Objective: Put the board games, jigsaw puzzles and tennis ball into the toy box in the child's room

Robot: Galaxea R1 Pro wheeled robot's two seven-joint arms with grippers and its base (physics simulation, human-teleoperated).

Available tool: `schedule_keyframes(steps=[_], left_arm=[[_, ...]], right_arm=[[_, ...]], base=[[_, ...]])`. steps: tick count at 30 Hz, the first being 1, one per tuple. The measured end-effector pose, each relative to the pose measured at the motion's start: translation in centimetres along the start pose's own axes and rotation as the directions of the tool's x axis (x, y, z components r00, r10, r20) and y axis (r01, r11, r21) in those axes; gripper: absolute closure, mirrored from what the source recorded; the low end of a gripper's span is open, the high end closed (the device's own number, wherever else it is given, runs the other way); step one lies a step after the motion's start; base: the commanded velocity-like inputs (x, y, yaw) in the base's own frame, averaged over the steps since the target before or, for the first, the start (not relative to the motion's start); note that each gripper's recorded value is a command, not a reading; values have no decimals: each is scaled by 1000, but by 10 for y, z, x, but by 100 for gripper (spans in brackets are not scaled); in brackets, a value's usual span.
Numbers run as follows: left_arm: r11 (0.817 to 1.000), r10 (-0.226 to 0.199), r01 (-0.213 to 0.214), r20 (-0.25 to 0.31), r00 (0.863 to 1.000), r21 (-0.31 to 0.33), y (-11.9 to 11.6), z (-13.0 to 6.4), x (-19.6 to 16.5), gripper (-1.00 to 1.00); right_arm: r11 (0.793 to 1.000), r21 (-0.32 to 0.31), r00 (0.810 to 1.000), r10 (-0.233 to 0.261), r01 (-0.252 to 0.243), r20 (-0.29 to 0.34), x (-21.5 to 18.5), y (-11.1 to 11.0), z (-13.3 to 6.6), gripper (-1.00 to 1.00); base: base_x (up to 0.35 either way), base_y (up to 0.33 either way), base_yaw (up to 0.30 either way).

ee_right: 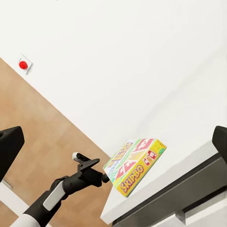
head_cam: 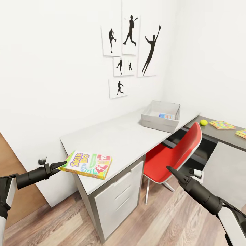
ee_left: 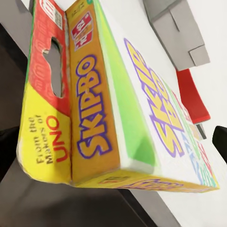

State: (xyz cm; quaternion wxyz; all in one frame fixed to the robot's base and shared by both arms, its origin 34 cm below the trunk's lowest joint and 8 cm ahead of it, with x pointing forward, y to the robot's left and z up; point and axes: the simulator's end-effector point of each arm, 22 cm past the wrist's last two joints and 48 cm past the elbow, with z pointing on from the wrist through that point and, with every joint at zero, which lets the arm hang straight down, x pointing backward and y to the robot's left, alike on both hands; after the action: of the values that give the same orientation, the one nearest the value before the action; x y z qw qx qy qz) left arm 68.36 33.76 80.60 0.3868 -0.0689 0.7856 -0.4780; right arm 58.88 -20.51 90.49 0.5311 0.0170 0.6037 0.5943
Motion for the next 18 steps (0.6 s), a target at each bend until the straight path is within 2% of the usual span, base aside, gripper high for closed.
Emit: schedule_keyframes(steps=[18], left_arm=[[1000, 0, 0, 0, 1000, 0, 0, 0, 0, -100]], right_arm=[[1000, 0, 1000, 0, 0, 0, 0, 0, 0, -100]], base=[[0, 0, 0]])
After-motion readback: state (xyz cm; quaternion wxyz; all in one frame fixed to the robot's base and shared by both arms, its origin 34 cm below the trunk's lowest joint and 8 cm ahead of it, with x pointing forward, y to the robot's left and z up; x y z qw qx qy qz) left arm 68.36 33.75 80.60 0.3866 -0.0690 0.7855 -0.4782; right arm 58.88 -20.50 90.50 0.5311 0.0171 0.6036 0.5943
